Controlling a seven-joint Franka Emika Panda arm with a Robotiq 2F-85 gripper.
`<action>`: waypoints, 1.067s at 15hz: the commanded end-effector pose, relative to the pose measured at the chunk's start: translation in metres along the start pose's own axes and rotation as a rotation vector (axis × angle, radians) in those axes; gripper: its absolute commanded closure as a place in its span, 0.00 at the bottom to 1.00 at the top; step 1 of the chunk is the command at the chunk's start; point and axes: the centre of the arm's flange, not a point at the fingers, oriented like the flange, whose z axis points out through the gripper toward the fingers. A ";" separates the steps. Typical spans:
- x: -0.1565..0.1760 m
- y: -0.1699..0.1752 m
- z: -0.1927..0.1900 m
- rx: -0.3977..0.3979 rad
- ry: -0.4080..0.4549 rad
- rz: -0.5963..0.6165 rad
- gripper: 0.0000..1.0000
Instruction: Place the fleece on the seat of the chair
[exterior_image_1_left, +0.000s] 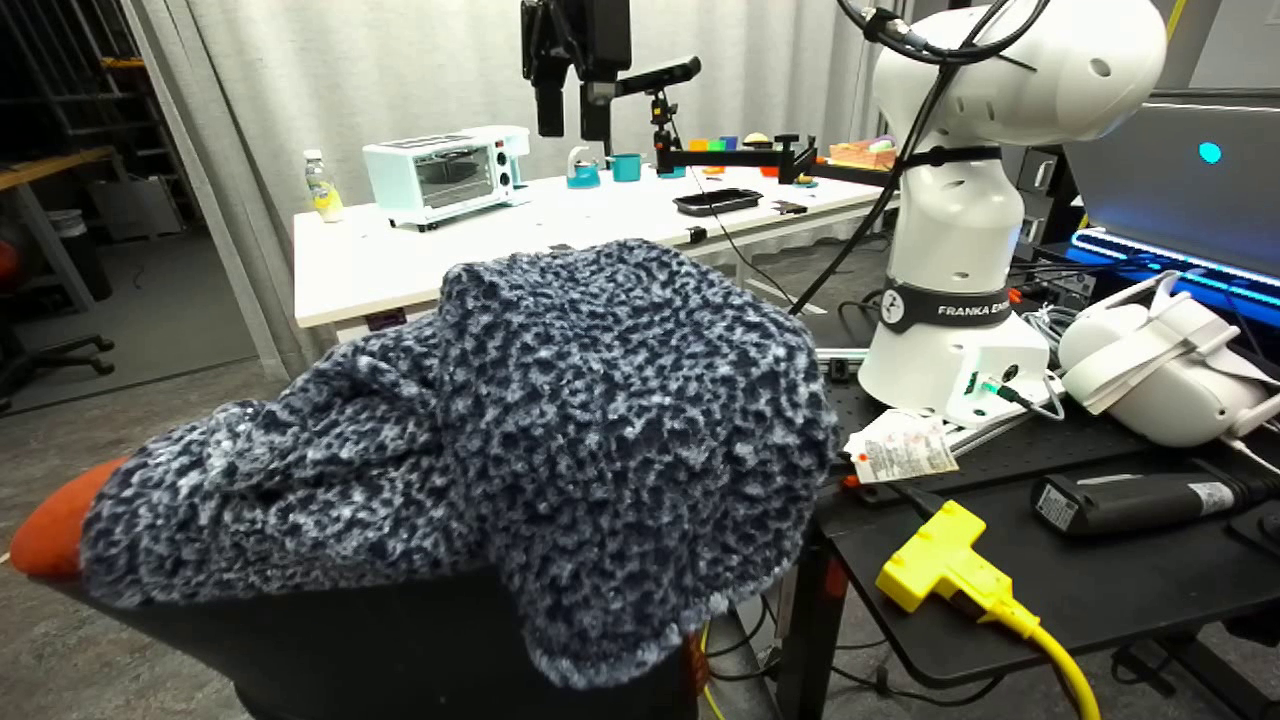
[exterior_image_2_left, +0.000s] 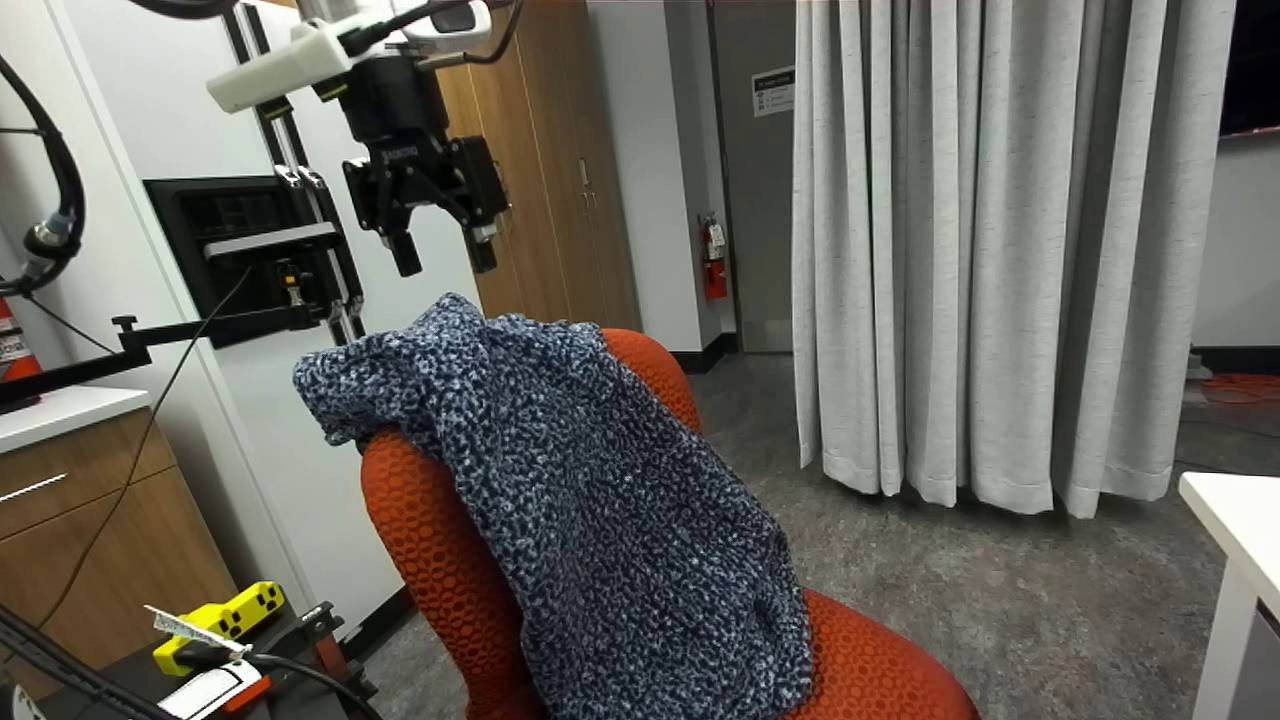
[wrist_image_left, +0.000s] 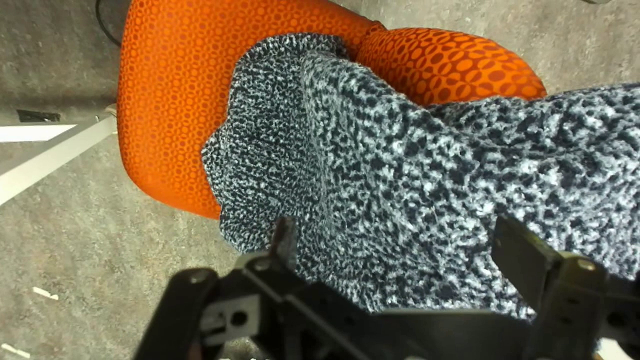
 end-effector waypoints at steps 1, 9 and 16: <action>0.000 0.000 0.000 -0.005 -0.001 -0.008 0.00; 0.002 0.003 0.002 0.021 0.021 -0.132 0.00; 0.005 -0.003 0.004 0.148 0.102 -0.171 0.00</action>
